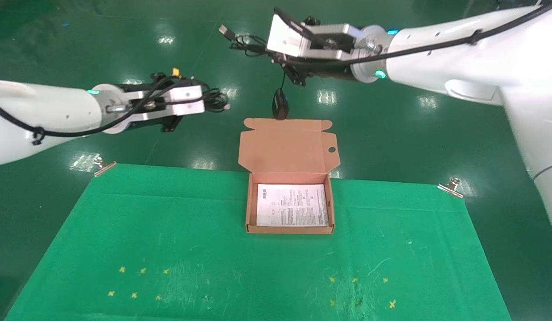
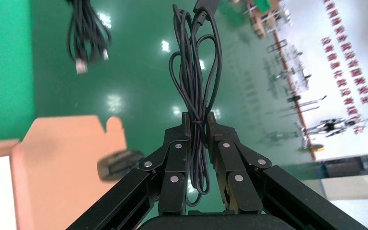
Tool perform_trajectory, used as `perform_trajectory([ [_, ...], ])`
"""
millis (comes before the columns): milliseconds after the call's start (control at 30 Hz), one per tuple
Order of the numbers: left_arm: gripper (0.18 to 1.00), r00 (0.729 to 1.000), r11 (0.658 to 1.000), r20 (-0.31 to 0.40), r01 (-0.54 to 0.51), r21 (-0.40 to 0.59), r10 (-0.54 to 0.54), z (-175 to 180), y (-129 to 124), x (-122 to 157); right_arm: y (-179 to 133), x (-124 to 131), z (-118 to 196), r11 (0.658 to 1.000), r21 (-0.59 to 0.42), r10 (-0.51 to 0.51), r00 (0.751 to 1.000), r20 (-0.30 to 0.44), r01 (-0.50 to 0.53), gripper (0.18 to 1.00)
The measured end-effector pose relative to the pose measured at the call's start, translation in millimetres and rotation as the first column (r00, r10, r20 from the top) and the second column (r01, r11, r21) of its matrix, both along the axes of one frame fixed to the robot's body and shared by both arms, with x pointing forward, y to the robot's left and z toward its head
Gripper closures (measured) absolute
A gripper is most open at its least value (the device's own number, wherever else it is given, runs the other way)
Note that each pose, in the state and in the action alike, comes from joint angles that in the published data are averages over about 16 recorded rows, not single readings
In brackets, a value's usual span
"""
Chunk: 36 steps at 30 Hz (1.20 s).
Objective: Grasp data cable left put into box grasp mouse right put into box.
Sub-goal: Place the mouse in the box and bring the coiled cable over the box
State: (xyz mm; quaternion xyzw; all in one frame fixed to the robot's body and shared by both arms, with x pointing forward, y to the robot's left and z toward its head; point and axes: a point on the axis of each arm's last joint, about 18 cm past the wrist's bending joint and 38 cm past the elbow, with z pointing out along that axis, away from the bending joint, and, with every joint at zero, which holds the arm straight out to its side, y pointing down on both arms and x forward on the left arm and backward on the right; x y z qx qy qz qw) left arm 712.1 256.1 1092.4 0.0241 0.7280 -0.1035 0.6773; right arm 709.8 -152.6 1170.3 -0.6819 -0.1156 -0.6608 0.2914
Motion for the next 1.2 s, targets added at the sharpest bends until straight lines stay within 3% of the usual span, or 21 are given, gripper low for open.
perform_trajectory([
  [500,0.93,0.988,0.989,-0.058,-0.143,-0.03,0.141,-11,46,-13,15,23,-75,0.998,-0.062,-0.003,0.989,-0.148,-0.006,0.942],
  [1200,0.93,0.984,0.985,-0.064,-0.17,-0.038,0.167,-14,49,-19,33,34,-142,1.0,-0.011,-0.003,0.95,-0.313,-0.001,0.942],
])
